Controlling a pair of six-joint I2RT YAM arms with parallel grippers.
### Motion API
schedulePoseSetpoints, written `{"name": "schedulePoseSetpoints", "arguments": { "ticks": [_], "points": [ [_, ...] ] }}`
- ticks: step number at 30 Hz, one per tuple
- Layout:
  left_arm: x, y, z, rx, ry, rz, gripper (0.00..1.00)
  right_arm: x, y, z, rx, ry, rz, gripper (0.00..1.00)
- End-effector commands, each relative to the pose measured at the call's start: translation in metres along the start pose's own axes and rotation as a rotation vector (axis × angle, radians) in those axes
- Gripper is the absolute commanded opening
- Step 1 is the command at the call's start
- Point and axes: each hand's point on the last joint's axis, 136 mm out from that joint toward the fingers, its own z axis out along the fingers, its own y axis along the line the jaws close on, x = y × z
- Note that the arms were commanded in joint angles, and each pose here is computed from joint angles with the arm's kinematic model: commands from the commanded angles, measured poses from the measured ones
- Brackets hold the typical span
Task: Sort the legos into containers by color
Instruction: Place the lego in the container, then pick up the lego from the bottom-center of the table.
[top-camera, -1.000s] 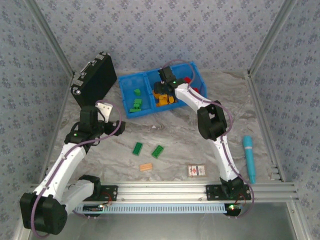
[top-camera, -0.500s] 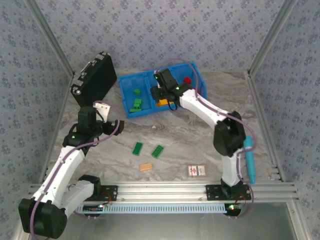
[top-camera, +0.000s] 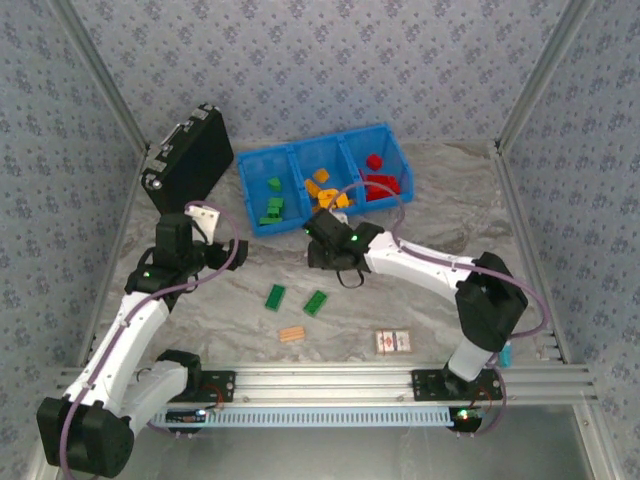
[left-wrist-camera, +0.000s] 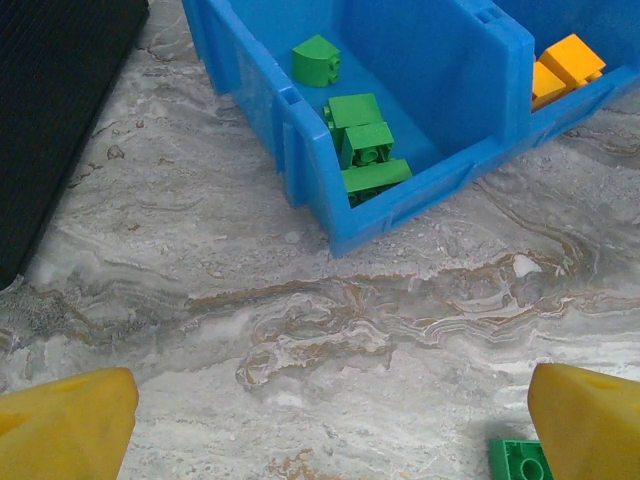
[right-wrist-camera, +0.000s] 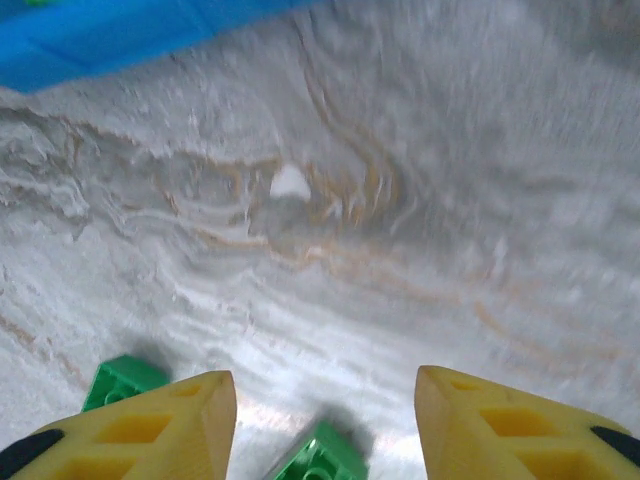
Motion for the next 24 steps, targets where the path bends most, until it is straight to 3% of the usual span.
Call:
{"name": "schedulePoseSetpoints", "arguments": {
  "ticks": [1, 16, 24],
  "points": [
    [-0.016, -0.006, -0.013, 0.022, -0.059, -0.006, 1.0, 0.016, 0.003, 0.01, -0.013, 0.056, 0.209, 0.55],
    [-0.022, -0.008, -0.029, 0.011, -0.121, 0.012, 1.0, 0.083, 0.003, 0.034, 0.072, 0.285, 0.374, 0.65],
    [-0.022, -0.011, -0.031, 0.01, -0.125, 0.029, 1.0, 0.109, 0.008, 0.047, 0.102, 0.373, 0.373, 0.67]
  ]
}}
